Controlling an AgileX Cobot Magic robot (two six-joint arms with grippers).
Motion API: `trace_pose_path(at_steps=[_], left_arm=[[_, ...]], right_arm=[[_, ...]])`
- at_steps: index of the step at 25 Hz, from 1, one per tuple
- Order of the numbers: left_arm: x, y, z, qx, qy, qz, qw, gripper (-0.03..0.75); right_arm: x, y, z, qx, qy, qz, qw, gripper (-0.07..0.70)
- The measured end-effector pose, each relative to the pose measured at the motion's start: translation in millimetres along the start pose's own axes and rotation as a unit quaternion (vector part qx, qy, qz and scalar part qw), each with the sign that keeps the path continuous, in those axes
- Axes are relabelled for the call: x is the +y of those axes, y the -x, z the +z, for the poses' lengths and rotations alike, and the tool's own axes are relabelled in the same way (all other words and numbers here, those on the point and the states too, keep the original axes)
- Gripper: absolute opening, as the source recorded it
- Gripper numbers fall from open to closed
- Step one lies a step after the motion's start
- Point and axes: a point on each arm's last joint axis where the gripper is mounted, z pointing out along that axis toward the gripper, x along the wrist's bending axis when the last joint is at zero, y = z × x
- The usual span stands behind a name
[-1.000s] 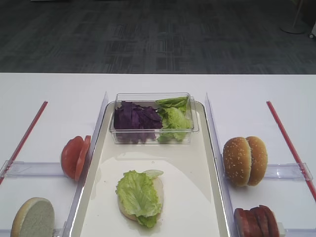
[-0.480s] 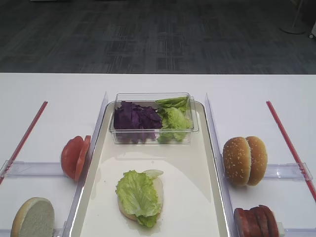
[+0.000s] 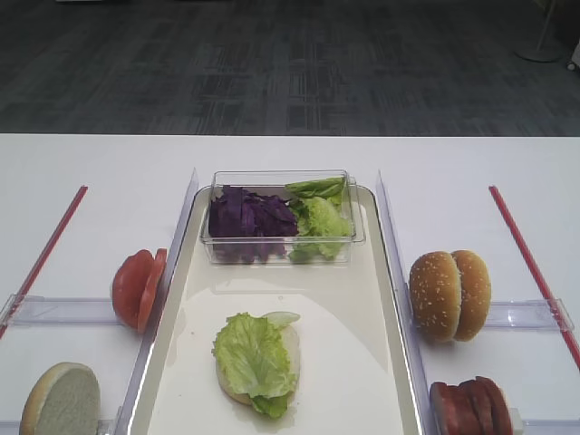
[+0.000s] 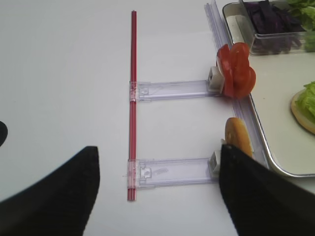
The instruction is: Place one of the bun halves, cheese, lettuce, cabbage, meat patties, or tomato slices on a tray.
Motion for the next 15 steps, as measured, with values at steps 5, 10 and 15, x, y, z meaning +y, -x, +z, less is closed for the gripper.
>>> trace_pose_path(at_steps=[5,10,15], left_arm=[[0.0,0.0,0.0,0.000,0.000,0.000,1.0000,0.486],[0.0,0.0,0.0,0.000,0.000,0.000,1.0000,0.486],[0.0,0.0,0.0,0.000,0.000,0.000,1.0000,0.486]], right_arm=[[0.0,0.0,0.0,0.000,0.000,-0.006,1.0000,0.470],[-0.1,-1.0,0.0,0.005,0.000,-0.010,0.9999,0.470],[-0.2,-2.0,-0.1,0.011,-0.001,-0.019,0.9998,0.470]])
